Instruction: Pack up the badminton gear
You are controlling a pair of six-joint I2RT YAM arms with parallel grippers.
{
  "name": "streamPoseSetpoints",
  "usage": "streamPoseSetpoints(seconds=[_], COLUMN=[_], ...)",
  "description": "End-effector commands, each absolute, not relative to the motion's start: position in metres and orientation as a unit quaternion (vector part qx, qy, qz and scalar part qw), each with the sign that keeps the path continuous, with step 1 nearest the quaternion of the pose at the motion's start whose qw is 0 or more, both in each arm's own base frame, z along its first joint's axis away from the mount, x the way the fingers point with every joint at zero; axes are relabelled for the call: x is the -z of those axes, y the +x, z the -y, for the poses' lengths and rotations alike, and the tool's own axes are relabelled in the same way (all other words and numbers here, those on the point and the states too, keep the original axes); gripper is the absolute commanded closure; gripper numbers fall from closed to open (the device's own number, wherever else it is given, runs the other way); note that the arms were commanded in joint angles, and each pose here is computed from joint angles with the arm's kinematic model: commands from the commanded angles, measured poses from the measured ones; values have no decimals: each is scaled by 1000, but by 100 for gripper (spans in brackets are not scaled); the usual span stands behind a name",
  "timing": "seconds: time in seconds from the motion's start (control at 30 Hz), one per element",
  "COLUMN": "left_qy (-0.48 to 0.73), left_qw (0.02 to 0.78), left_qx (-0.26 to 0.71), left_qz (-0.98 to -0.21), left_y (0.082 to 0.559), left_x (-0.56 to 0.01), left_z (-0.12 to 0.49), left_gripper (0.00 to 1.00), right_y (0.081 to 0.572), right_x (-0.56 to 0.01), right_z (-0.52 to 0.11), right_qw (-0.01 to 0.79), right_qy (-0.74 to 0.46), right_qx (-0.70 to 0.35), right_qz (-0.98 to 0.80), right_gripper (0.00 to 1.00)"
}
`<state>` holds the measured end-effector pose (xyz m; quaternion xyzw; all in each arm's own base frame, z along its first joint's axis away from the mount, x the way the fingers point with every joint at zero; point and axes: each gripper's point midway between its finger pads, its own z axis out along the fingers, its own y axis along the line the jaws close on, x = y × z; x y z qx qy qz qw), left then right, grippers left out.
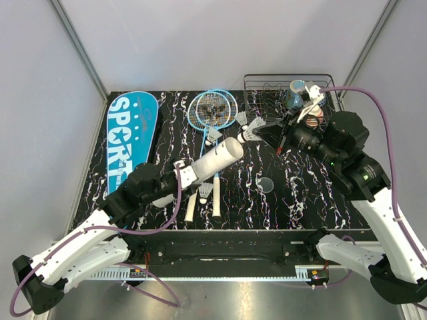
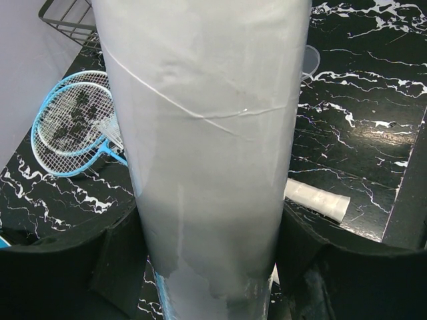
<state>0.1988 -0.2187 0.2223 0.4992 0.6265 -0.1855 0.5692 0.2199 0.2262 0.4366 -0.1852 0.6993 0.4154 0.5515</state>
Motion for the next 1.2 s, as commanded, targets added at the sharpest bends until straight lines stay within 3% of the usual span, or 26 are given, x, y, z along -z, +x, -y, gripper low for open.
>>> streamPoseSetpoints(seconds=[0.0, 0.43, 0.53, 0.6, 0.63, 0.67, 0.87, 1.17], left_qy=[491, 489, 488, 485, 485, 486, 480, 465], left_qw=[618, 623, 623, 624, 623, 621, 626, 639], left_qx=[189, 182, 183, 181, 181, 180, 168, 160], left_qz=[-584, -583, -583, -585, -586, -588, -591, -591], left_y=[202, 203, 204, 206, 206, 207, 212, 215], left_x=[-265, -267, -265, -264, -264, -261, -259, -265], left_z=[226, 225, 226, 226, 226, 227, 225, 222], left_gripper=[87, 89, 89, 89, 89, 89, 90, 90], right_y=[197, 190, 182, 173, 169, 166, 173, 191], right_x=[-466, -435, -426, -423, -428, -422, -408, -410], right_z=[-223, -271, -282, -286, -287, -288, -291, -311], right_qw=[567, 456, 420, 395, 393, 380, 350, 324], right_qy=[-207, -225, -244, -255, -255, -254, -248, -233], right_qx=[-441, -543, -564, -586, -599, -605, -585, -612], right_qz=[-664, -668, -668, -660, -650, -652, -688, -683], right_gripper=[100, 99, 83, 64, 47, 43, 32, 23])
